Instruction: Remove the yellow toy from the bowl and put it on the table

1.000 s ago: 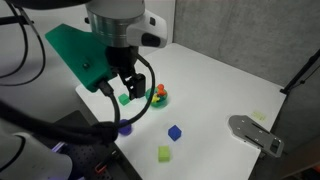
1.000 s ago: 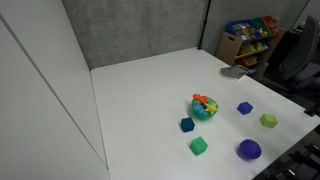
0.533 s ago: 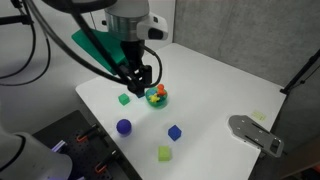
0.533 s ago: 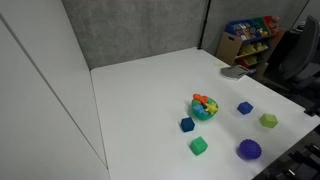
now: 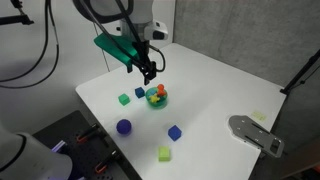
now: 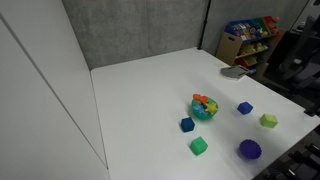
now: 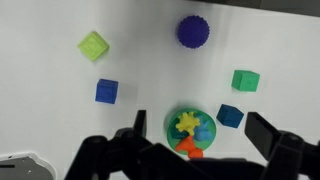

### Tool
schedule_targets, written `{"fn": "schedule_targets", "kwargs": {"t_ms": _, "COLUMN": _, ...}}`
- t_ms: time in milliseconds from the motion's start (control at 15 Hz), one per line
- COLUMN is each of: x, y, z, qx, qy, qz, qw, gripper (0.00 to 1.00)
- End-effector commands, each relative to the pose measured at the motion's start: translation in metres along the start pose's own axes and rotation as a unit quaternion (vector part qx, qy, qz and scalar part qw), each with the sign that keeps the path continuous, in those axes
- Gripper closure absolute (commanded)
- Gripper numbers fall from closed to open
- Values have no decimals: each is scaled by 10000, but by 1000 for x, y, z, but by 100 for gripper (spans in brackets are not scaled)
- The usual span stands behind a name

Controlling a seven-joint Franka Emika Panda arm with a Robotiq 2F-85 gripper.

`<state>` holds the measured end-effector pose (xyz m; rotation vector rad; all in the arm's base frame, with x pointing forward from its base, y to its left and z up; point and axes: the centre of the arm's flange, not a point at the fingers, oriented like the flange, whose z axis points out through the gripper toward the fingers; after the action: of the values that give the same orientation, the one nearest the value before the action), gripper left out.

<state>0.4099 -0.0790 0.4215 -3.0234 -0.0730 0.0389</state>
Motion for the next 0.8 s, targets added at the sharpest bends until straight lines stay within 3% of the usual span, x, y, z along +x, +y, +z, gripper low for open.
{"fn": "schedule_targets", "kwargs": {"t_ms": 0, "x": 41, "y": -14, "z": 20, "qx": -132, "qy": -97, "qz": 71, "qw": 9998, "gripper": 0}}
{"fn": "schedule_targets", "kwargs": {"t_ms": 733, "x": 119, "y": -55, "z": 130, "qx": -463, "qy": -389, "qz": -55, "qw": 9982, "gripper": 0}}
